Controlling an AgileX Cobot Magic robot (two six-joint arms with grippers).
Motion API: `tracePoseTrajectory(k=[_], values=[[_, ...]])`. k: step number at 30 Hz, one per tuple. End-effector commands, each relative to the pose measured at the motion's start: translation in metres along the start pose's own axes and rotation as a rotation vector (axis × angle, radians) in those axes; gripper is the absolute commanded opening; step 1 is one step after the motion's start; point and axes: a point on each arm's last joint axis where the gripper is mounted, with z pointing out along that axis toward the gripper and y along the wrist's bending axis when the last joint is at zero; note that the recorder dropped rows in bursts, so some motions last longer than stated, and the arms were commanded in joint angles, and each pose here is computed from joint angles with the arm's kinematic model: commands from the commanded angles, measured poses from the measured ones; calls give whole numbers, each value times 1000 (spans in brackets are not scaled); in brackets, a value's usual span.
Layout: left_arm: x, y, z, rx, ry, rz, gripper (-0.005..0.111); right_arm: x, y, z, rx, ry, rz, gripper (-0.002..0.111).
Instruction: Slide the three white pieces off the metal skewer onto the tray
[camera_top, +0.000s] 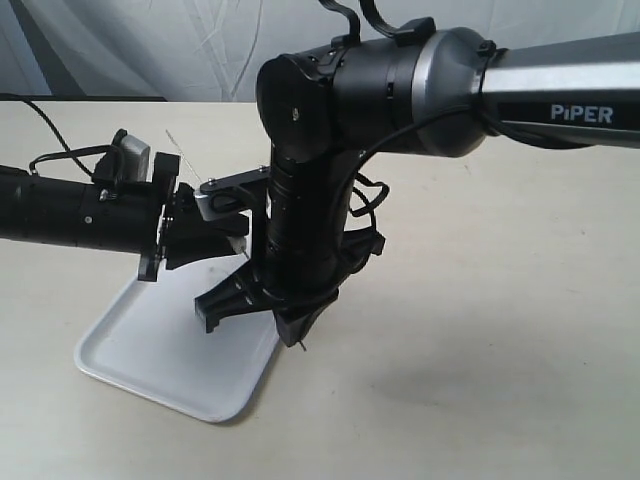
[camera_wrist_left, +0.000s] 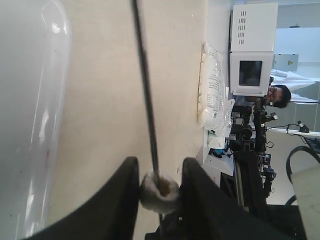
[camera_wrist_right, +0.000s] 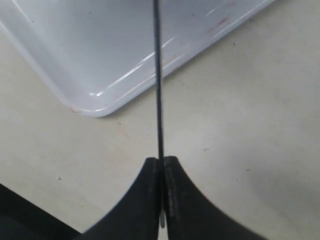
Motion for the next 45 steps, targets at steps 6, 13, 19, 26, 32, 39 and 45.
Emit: tracePoseTrajectory(k=[6,13,19,26,32,39,45], values=[[1,-4,-1,11,5,34,12,0,-2,-2,1,7,-5,-1],[-10,-8,-6,28,-47,48,12,9,6,3,26,66,-39,-1],[-20,1,-30,14,-119,32,12,25,7,20,47,140,-50,-1],[-28,22,-80,-42,-223,18,12,56,-4,34,62,187,-43,-1],[-26,26,-88,-62,-219,19,12,61,-4,28,58,198,-50,-1],[-30,24,-89,-38,-264,7,12,61,-4,28,56,199,-51,-1],[-24,26,-86,-76,-187,32,12,59,-5,28,61,174,-66,-1]])
